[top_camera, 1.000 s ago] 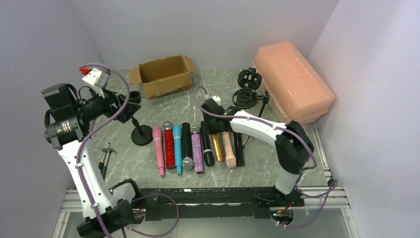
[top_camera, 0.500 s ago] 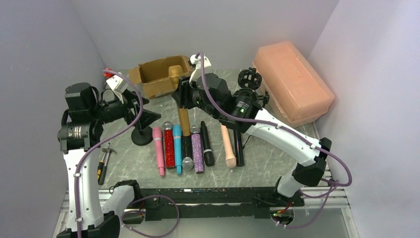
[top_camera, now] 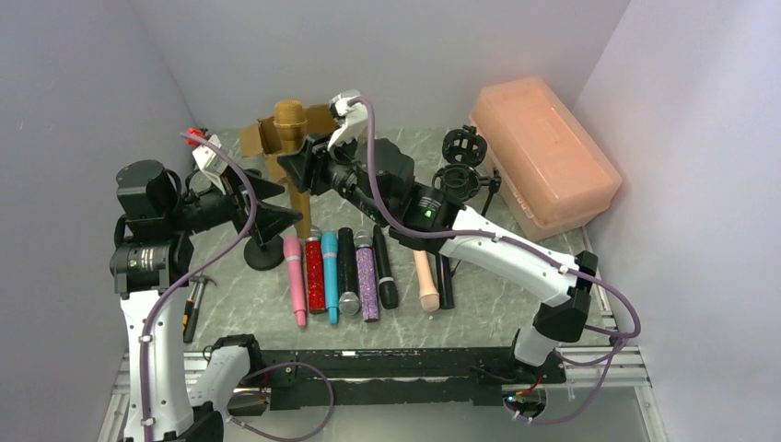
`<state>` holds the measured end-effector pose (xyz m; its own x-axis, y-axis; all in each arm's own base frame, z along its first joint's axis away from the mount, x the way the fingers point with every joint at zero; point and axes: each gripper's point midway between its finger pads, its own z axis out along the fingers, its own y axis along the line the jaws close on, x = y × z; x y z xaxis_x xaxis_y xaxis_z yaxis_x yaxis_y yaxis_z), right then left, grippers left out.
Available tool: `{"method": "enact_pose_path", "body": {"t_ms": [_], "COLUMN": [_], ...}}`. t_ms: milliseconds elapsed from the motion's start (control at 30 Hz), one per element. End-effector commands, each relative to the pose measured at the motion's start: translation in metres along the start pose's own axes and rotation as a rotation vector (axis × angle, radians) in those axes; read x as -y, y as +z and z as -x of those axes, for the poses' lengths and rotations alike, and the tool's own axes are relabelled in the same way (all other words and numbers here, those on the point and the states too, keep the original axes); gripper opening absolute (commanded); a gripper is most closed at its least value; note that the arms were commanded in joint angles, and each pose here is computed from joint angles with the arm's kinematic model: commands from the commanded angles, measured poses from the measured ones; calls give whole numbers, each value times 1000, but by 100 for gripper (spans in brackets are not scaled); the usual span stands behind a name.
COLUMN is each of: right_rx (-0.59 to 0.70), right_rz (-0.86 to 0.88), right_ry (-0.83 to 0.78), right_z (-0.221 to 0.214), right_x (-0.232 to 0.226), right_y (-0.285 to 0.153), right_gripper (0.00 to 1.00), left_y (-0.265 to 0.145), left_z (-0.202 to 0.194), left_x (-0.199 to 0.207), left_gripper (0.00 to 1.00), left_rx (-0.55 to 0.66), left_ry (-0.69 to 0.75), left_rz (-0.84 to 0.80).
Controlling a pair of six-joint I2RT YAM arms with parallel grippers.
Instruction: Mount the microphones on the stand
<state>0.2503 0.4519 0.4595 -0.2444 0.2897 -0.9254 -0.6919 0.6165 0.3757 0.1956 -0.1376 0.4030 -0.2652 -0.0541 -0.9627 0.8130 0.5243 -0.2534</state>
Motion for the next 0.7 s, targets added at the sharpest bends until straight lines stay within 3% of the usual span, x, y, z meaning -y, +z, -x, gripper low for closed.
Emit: {"method": "enact_pose_path", "body": {"t_ms": [0, 133, 167, 267, 333, 400, 500, 600, 667], "right_rx": [144, 146, 144, 115, 65, -20, -153, -285, -336], "right_rz": [119, 133, 135, 151, 160, 216, 304, 341, 342], "right_ry": [41, 46, 45, 43, 67, 117, 178, 182, 163], "right_z": [34, 31, 30, 21, 13, 3, -10, -31, -41], "right_x": [-32, -37, -37, -41, -39, -36, -29, -22, -17], "right_y": [5, 10, 12, 18, 23, 28, 31, 28, 23], "right_gripper": [11, 11, 12, 17, 28, 43, 67, 79, 79], "left_y": [4, 7, 7, 8, 6, 5, 2, 1, 0], "left_z": [2, -3, -2, 0, 0, -1, -3, -4, -4], "left_x": [-10, -13, -12, -12, -12, -13, -15, -16, -16], "left_gripper": [90, 77, 68, 28, 12, 5, 3, 3, 3], "left_rx": [30, 21, 24, 30, 28, 24, 18, 13, 10], "left_ry": [-14, -42, -43, -28, 4, 39, 82, 124, 139], "left_rz": [30, 17, 10, -1, 4, 20, 42, 54, 58]}}
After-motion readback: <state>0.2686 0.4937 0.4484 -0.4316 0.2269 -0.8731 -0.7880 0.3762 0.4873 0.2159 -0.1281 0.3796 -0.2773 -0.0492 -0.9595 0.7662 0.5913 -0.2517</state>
